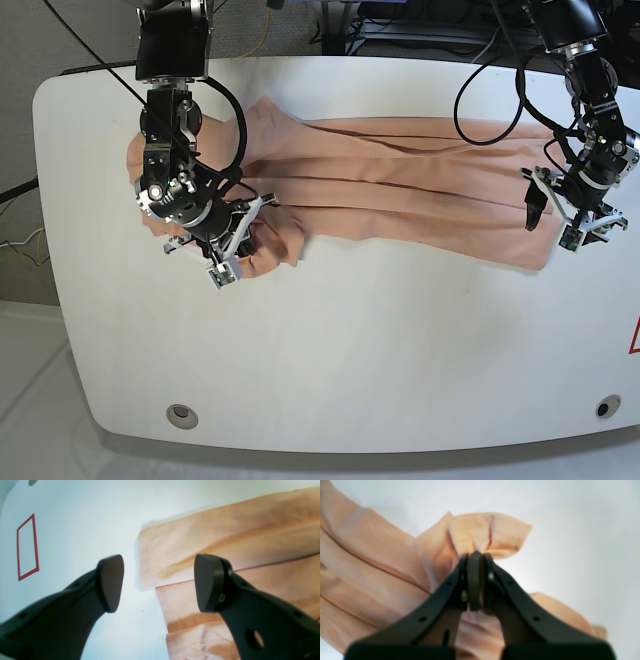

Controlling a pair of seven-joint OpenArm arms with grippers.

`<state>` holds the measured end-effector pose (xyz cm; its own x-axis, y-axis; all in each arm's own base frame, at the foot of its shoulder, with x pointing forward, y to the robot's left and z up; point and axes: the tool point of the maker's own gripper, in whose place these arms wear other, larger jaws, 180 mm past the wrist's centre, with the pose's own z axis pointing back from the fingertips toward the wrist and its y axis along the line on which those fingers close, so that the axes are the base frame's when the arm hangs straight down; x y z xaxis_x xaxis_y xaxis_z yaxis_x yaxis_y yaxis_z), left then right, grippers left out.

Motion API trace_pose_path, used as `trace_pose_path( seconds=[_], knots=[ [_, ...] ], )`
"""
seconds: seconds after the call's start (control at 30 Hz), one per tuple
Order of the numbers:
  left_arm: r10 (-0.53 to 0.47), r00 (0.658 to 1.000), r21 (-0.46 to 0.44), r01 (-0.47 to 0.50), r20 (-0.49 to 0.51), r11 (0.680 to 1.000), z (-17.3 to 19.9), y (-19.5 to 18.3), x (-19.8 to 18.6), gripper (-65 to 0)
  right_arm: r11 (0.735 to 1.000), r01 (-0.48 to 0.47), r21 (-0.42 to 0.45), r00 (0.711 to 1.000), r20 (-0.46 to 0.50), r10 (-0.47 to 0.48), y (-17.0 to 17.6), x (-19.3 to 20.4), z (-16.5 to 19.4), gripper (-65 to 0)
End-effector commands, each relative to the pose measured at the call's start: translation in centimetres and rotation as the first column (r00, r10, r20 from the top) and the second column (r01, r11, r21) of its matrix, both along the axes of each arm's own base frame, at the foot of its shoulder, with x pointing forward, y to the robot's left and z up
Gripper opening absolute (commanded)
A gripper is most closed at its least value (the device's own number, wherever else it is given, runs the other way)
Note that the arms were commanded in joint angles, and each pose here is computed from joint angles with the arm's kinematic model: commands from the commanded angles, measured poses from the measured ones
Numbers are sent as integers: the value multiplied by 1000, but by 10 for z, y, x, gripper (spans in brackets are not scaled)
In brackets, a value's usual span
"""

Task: Fold the T-shirt properly
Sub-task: 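Drag the right gripper's held sleeve end across the shirt body, then hold the folded sleeve with the right gripper, move left gripper to shirt end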

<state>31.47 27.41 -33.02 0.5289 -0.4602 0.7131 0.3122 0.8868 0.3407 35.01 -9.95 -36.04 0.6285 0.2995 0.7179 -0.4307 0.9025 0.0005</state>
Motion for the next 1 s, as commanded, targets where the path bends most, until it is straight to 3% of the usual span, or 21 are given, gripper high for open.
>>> trace_pose_path(
  seconds=[0.0,0.5,0.97],
  knots=[
    [-11,999,1,11,50,1000,14,1,8,-230,1000,-9,14,998,66,8,4,2,22,-650],
    [-11,999,-2,11,50,1000,14,0,8,-230,999,-29,-13,998,61,30,6,-61,24,-650],
    [1,1000,-23,-1,17,1000,0,2,5,-230,997,61,-51,998,-20,-63,-34,-95,2,-650]
  ],
)
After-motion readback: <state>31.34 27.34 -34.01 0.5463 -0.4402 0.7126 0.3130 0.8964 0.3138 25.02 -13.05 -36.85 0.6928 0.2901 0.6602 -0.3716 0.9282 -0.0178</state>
